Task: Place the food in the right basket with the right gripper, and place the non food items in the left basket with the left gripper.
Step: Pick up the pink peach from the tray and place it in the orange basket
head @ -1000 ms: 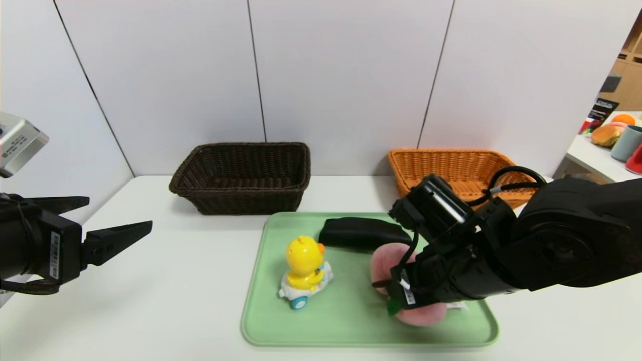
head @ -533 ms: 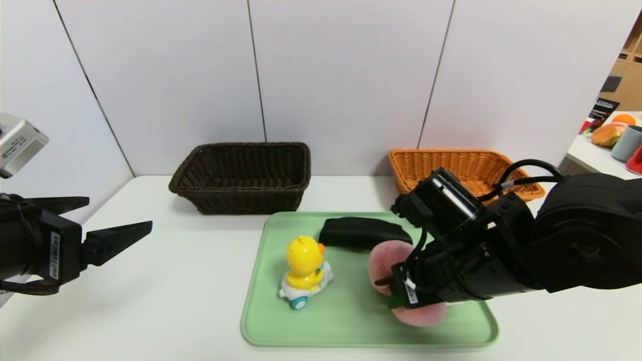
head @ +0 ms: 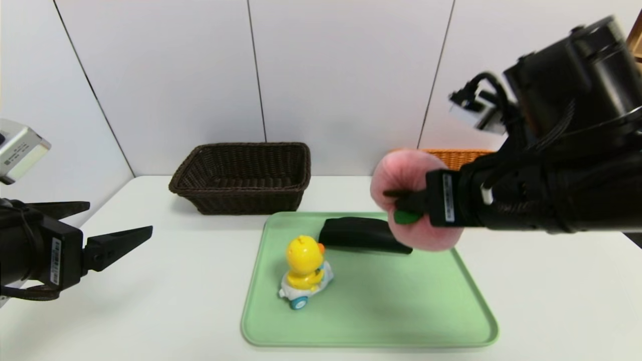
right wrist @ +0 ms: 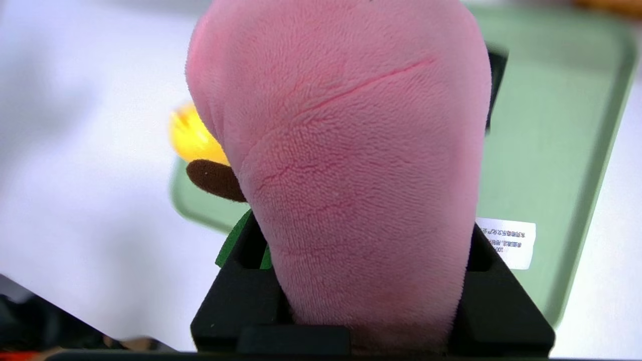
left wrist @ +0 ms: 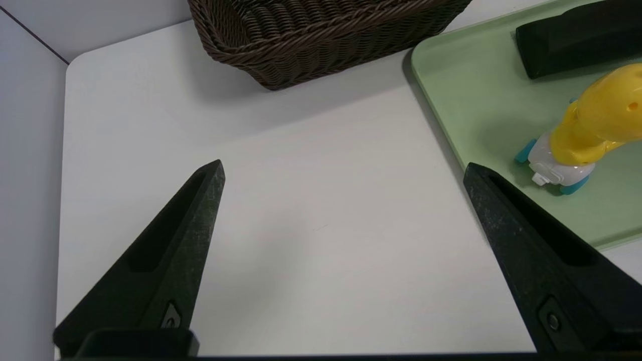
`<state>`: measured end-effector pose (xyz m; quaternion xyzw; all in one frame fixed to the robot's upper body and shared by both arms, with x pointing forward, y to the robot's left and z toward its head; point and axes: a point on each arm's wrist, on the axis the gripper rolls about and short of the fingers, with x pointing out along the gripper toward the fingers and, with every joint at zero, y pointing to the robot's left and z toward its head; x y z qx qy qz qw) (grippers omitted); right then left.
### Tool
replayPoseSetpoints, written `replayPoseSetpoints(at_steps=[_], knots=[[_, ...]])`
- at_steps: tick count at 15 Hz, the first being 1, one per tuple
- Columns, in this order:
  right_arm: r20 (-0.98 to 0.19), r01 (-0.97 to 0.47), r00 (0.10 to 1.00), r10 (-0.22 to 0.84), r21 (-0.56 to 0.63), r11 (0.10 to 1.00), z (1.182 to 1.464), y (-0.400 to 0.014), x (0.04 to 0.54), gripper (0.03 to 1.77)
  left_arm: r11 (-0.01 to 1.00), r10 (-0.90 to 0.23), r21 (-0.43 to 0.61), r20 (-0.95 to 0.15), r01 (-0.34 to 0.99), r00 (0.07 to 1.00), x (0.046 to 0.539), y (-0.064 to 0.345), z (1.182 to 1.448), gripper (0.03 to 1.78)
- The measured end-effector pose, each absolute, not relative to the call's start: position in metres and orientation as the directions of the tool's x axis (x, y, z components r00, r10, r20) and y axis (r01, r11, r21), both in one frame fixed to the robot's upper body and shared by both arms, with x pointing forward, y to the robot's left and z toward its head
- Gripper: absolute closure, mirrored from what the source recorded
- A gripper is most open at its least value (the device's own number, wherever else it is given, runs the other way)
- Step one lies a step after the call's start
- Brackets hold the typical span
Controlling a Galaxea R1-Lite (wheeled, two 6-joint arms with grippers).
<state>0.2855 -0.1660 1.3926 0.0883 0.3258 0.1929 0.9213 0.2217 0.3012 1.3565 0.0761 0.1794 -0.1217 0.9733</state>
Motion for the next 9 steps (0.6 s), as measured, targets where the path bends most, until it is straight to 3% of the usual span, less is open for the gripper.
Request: replayPoseSetpoints(at_steps=[2,4,9], knots=[[-0.441,-0.259,0.807,0.392,0.332,0.907,1.428,-0.184,0.298,1.08,0.959,-0.209,0.104,-0.372,0.264,0.904,0.221,0.301,1.355,0.12],[-0.367,-0.17,0.88,0.302,0.351,0.921,1.449,-0.208,0.324,1.08,0.959,-0.21,0.104,-0.373,0.265,0.904,0.221,0.301,1.355,0.12],[-0.359,0.03,0.923,0.14,0.429,0.903,1.444,-0.253,0.41,1.08,0.959,-0.209,0.104,-0.371,0.264,0.905,0.221,0.301,1.355,0.12]])
